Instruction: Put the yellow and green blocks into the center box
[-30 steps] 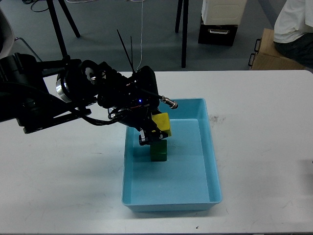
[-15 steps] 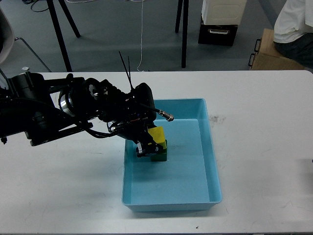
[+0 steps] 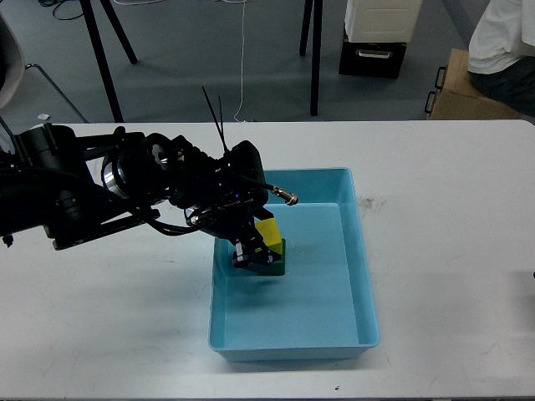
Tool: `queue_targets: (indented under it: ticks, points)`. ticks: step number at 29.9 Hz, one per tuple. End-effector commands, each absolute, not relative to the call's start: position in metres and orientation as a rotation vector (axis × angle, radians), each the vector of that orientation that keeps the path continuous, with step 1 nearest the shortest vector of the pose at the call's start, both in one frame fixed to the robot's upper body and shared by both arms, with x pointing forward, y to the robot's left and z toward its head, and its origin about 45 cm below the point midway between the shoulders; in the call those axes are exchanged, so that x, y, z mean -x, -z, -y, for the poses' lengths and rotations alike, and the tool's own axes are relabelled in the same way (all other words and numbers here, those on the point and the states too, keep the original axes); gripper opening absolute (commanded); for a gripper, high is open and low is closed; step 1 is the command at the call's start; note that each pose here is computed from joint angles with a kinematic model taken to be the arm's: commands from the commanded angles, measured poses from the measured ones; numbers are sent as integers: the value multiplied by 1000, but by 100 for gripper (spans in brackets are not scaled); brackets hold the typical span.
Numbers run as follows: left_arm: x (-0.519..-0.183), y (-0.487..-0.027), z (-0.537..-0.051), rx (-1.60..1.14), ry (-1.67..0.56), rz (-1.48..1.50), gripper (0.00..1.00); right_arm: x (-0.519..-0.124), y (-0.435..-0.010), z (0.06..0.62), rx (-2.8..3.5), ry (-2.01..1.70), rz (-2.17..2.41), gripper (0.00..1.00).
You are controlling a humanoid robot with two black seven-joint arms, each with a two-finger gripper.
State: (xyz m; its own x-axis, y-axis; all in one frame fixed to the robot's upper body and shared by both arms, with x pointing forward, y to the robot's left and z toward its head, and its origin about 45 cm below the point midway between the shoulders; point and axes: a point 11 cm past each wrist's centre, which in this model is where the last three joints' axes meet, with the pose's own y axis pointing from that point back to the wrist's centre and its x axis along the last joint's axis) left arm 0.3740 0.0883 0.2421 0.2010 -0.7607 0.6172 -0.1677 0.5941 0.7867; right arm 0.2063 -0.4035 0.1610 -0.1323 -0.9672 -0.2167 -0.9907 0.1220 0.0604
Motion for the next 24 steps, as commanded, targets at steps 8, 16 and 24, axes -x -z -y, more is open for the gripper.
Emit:
queue_targets:
  ticks: [8, 16, 24]
  points:
    - [-373, -319, -103, -280, -65, 726, 100, -233, -175, 390, 1959, -245, -2165, 99]
    - [-390, -310, -170, 169, -576, 253, 100, -257, -187, 378, 1698, -495, -1848, 99]
    - [-383, -239, -240, 464, -1034, -305, 100, -265, -184, 360, 1576, -733, -1617, 99]
